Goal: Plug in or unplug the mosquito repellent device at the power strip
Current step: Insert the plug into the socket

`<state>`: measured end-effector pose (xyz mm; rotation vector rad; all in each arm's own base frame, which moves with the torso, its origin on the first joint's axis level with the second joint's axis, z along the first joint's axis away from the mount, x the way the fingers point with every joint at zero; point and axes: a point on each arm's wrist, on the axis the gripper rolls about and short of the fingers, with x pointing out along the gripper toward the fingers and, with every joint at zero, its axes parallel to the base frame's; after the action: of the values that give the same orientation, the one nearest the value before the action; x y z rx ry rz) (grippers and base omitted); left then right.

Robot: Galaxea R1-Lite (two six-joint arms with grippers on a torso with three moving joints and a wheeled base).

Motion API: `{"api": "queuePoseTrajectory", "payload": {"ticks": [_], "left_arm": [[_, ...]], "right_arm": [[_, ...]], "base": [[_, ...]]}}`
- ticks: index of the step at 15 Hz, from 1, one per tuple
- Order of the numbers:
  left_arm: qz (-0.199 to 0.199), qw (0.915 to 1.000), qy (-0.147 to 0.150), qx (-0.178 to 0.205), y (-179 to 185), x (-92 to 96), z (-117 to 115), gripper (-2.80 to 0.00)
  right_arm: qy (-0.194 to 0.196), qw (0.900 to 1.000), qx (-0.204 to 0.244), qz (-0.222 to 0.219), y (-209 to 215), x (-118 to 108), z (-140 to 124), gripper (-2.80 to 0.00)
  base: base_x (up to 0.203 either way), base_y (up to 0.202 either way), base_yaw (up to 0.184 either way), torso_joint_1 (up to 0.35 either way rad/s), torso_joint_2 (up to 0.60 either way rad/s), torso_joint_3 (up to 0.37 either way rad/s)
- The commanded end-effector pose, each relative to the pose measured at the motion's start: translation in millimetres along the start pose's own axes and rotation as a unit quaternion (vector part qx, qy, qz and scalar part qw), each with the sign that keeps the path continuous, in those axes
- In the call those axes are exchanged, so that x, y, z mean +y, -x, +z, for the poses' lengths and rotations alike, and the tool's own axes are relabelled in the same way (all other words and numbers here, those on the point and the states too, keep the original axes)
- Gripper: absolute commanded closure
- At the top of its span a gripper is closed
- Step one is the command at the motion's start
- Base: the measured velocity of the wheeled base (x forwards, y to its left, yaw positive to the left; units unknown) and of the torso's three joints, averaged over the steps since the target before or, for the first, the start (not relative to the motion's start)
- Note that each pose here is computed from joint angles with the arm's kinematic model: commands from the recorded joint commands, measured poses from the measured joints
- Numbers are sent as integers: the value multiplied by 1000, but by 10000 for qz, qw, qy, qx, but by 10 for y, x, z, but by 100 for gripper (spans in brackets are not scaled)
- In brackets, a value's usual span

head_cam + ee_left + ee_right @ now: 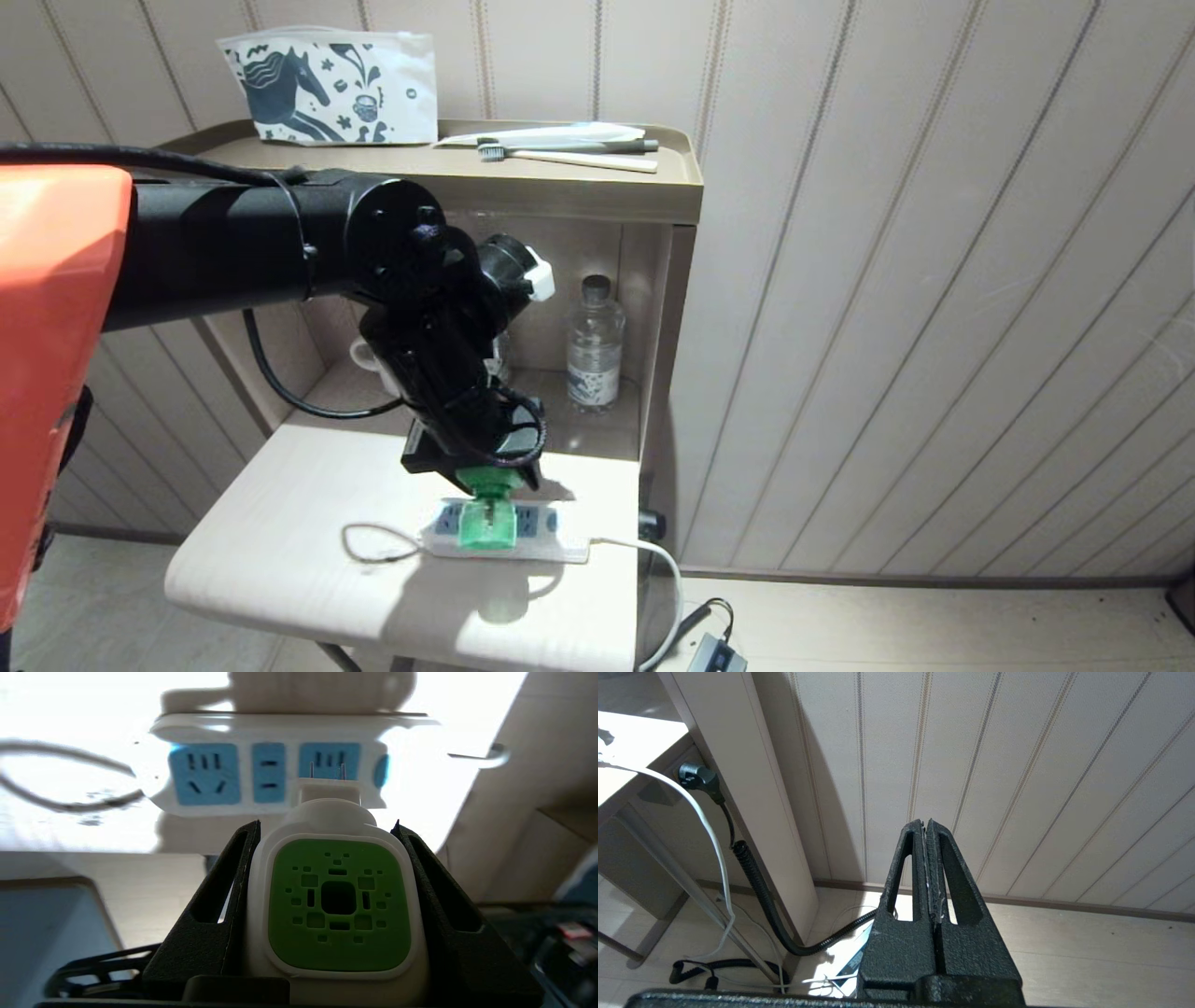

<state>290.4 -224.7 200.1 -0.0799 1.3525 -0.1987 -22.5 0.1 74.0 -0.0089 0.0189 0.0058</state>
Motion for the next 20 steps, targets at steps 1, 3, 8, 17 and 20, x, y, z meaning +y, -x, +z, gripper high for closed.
{"api": "queuePoseTrajectory", "payload": {"ticks": [1, 3, 8, 17, 20], "left_arm": [[195, 9998, 42, 49, -56, 26, 3, 0], [527, 9974, 245, 414, -152, 259, -23, 0], [372, 9988, 208, 231, 35, 397, -27, 0], [271, 9958, -11, 873, 14, 367, 18, 0], [343, 9948, 96, 952, -83, 416, 74, 0]], "right_arm": [[1, 10000, -3, 2, 0, 0, 0, 0], [1, 10000, -3, 2, 0, 0, 0, 0], [1, 10000, -3, 2, 0, 0, 0, 0], [1, 10000, -3, 2, 0, 0, 0, 0], [1, 10000, -3, 2, 0, 0, 0, 0]], "base": [[0, 0, 0, 0, 0, 0], [0, 0, 0, 0, 0, 0], [0, 0, 0, 0, 0, 0], [0, 0, 0, 0, 0, 0], [0, 0, 0, 0, 0, 0]]}}
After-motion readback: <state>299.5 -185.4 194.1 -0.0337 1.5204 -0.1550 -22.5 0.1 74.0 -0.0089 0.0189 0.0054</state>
